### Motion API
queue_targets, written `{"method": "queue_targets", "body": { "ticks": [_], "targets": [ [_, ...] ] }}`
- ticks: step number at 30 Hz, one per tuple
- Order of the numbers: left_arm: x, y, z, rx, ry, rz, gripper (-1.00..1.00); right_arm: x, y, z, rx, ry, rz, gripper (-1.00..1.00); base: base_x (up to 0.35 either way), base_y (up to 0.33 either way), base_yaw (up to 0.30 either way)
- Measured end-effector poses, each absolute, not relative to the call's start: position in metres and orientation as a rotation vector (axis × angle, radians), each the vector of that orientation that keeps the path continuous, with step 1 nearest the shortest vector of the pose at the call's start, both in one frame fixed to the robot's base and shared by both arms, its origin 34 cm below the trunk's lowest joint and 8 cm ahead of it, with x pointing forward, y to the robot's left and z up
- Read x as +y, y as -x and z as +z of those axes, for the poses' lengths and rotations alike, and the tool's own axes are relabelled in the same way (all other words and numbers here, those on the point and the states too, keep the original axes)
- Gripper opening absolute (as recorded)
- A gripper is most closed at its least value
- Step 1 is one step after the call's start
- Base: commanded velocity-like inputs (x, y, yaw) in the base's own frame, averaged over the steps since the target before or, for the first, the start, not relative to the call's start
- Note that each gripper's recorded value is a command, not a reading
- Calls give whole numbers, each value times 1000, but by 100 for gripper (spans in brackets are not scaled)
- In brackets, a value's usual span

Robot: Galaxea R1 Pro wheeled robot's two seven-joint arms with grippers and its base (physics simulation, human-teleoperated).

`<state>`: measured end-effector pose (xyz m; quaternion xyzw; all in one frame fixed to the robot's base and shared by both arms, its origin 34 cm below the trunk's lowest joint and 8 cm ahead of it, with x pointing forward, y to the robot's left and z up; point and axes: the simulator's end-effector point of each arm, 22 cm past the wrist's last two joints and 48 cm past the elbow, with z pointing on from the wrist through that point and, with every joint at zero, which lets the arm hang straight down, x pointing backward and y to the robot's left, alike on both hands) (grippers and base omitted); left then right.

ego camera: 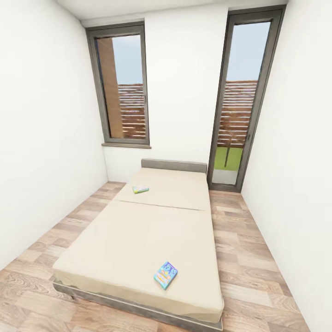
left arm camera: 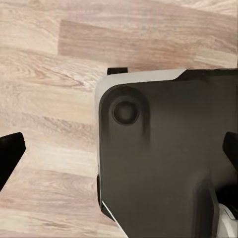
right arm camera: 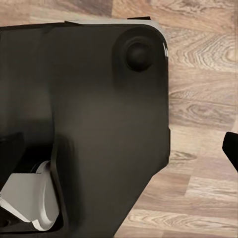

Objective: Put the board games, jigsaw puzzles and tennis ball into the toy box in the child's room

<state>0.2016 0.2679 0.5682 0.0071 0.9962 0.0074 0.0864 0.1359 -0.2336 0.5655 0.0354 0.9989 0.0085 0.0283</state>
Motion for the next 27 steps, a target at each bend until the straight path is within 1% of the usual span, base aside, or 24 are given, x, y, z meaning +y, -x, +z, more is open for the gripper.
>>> {"method": "queue_targets", "body": {
  "ticks": [3,8,13,14,18,22,27],
  "targets": [
    [274,-236,574,2949,-17,32,100,-237,-142,568,3080,-134,19,100,0,0,-1],
    [278,-310,591,2958,-5,39,100,-265,-204,575,3029,-250,-22,100,0,0,0],
    [278,-386,618,2933,6,36,100,-313,-256,588,2990,-354,-84,100,0,0,0],
    [278,-416,631,2916,10,34,100,-331,-278,594,2969,-388,-106,100,0,0,0],
    [277,-459,657,2883,16,29,100,-349,-308,606,2926,-414,-122,100,0,0,-19],
    [275,-493,683,2845,18,22,100,-354,-325,615,2897,-421,-125,100,0,0,-139],
    [271,-520,707,2792,15,15,100,-359,-338,624,2872,-421,-130,100,0,0,-235]
  ]
}}
